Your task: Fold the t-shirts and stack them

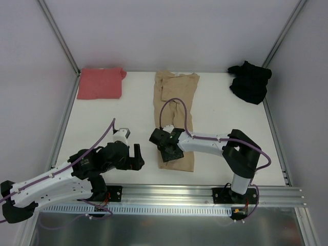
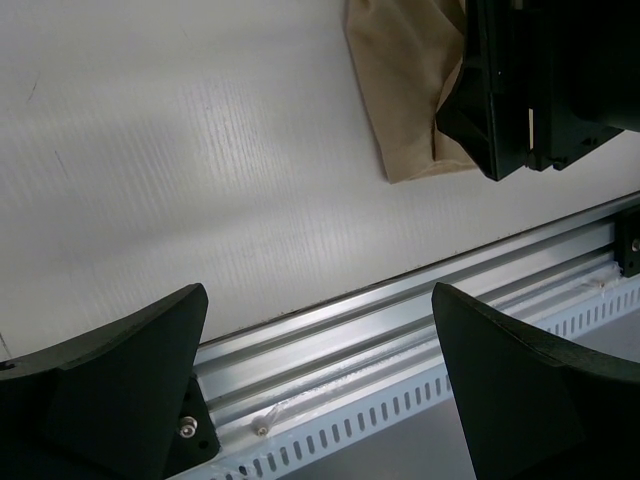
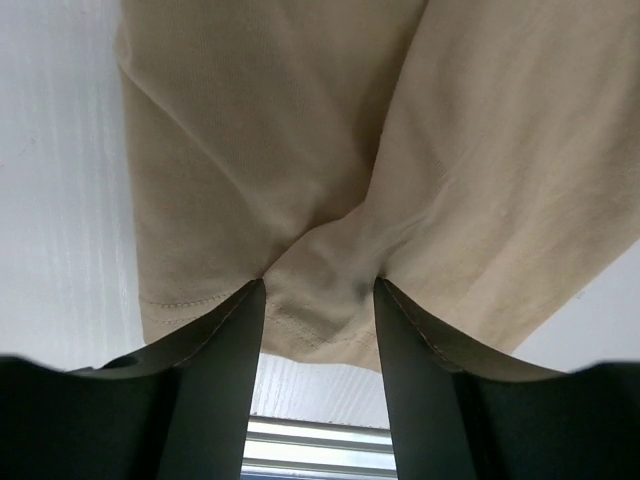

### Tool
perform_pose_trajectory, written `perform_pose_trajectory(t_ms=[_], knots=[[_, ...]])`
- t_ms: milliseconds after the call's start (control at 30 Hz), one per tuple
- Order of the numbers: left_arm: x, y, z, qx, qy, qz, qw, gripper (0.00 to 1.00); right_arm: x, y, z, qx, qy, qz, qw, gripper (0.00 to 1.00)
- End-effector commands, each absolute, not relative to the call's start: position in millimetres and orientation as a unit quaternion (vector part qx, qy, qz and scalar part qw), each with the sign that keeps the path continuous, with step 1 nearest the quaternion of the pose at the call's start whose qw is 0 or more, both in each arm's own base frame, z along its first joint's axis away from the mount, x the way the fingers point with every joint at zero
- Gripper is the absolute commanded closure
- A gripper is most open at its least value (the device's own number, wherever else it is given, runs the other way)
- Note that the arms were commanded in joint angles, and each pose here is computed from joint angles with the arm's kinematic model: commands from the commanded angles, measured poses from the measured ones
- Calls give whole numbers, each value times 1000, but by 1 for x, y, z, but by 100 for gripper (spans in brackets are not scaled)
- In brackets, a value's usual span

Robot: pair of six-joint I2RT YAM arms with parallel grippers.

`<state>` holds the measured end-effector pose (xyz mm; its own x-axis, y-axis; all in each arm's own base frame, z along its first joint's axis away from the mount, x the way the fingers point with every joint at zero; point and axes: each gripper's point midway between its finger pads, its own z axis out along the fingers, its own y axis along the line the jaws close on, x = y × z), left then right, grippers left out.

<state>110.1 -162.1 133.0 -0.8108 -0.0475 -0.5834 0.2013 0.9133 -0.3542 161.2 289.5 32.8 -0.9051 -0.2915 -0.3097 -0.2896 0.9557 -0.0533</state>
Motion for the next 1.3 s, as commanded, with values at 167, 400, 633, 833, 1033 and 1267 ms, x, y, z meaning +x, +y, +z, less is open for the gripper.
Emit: perform_pose_trajectory(t_ms=[167, 400, 633, 833, 1033, 1267], knots=[[108, -156, 128, 49, 930, -195, 307, 1, 155, 291, 23, -137, 978, -4, 157, 70], [107, -154, 126, 47, 931, -192, 306, 1, 153, 281, 31, -135, 977, -10, 164, 99], [106, -154, 126, 43, 931, -195, 305, 1, 149, 254, 48, -127, 975, -26, 181, 99], [106, -154, 126, 42, 931, -195, 305, 1, 145, 232, 62, -116, 973, -29, 196, 99], [106, -154, 126, 42, 931, -196, 305, 1, 140, 212, 73, -109, 972, -37, 206, 99], [107, -156, 128, 42, 930, -200, 305, 1, 137, 183, 76, -91, 972, -47, 213, 99]])
